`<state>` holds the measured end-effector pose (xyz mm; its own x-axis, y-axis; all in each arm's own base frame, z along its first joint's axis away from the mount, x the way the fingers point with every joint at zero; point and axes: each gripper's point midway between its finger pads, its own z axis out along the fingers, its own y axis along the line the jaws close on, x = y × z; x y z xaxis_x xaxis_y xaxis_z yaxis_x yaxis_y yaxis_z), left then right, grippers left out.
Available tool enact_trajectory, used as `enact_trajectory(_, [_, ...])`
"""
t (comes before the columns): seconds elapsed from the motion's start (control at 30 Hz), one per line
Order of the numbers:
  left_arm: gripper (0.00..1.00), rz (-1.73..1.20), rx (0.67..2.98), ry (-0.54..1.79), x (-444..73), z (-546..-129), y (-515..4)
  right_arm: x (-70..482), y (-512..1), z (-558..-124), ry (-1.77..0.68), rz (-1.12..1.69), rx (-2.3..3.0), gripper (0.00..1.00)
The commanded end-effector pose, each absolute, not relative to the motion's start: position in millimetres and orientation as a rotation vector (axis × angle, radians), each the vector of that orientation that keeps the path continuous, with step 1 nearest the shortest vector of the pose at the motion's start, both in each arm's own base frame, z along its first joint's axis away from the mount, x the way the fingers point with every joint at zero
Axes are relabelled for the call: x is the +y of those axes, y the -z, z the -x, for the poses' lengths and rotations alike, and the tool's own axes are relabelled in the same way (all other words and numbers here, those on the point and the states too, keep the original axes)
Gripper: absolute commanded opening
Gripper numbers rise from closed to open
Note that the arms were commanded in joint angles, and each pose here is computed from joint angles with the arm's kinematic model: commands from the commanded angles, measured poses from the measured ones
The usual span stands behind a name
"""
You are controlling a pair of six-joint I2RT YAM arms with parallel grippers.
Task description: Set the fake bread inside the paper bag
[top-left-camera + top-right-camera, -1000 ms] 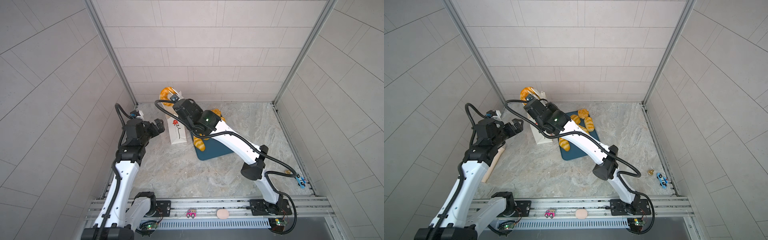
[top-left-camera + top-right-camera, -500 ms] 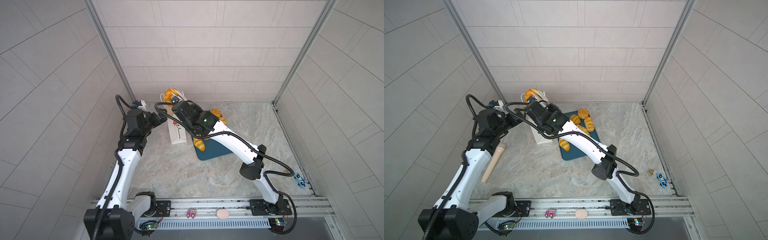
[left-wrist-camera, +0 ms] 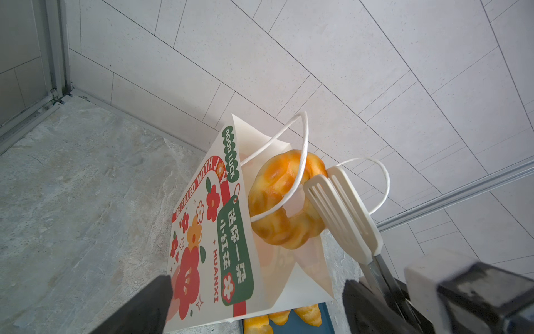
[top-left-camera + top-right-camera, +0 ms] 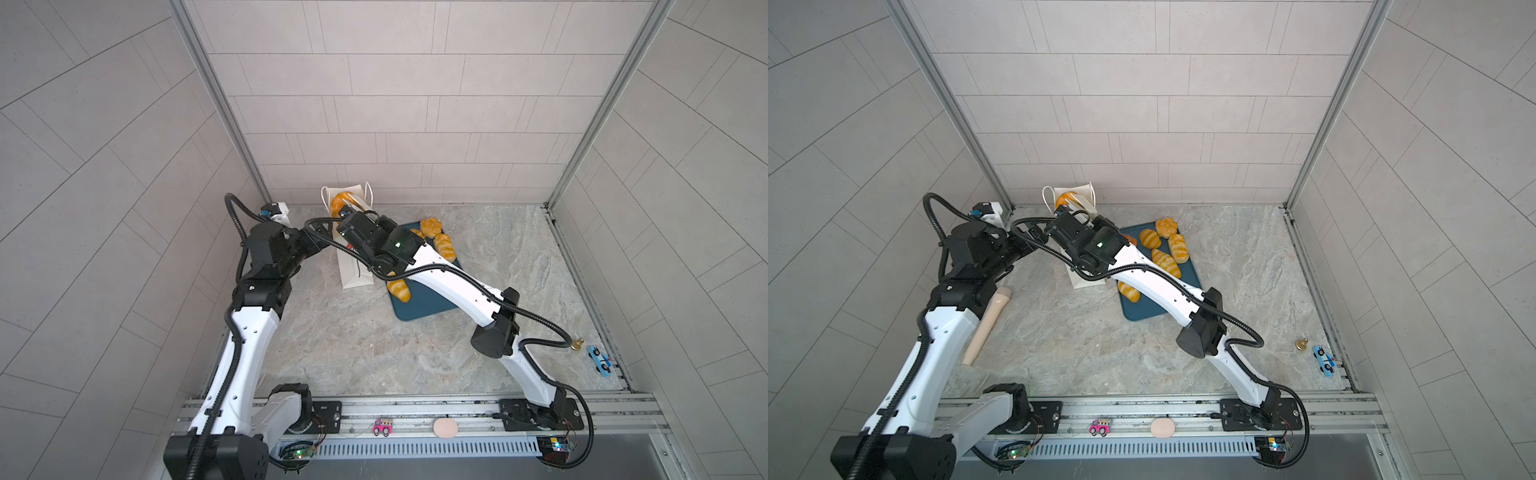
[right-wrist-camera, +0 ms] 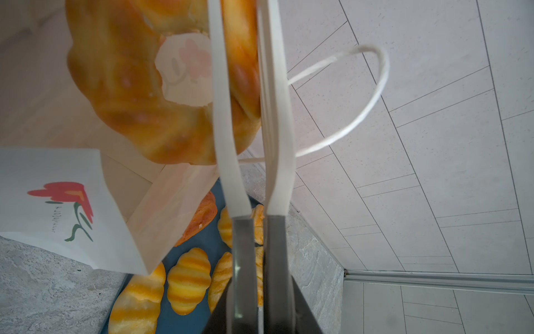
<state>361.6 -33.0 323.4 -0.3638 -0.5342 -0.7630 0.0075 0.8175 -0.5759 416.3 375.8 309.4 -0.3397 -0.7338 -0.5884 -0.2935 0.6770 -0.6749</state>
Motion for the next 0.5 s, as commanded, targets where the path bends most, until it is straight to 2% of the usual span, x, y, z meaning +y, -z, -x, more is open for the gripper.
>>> enact_trajectory(0.0, [0.99, 0.414, 1.876, 0.592, -30, -357, -318, 377, -320, -416, 0.581, 0.770, 1.896, 0.28])
enact_trajectory(0.1, [0.99, 0.415, 1.882, 0.581, -29, -355, -316, 382, -316, -414, 0.592, 0.801, 1.889, 0.34])
enact_trajectory(0.23, [0.99, 0.417, 1.893, 0.557, -27, -351, -313, 382, -318, -410, 0.590, 0.806, 1.888, 0.48])
enact_trajectory(0.47, [1.00, 0.421, 1.895, 0.557, -27, -349, -310, 384, -336, -399, 0.574, 0.791, 1.860, 0.54])
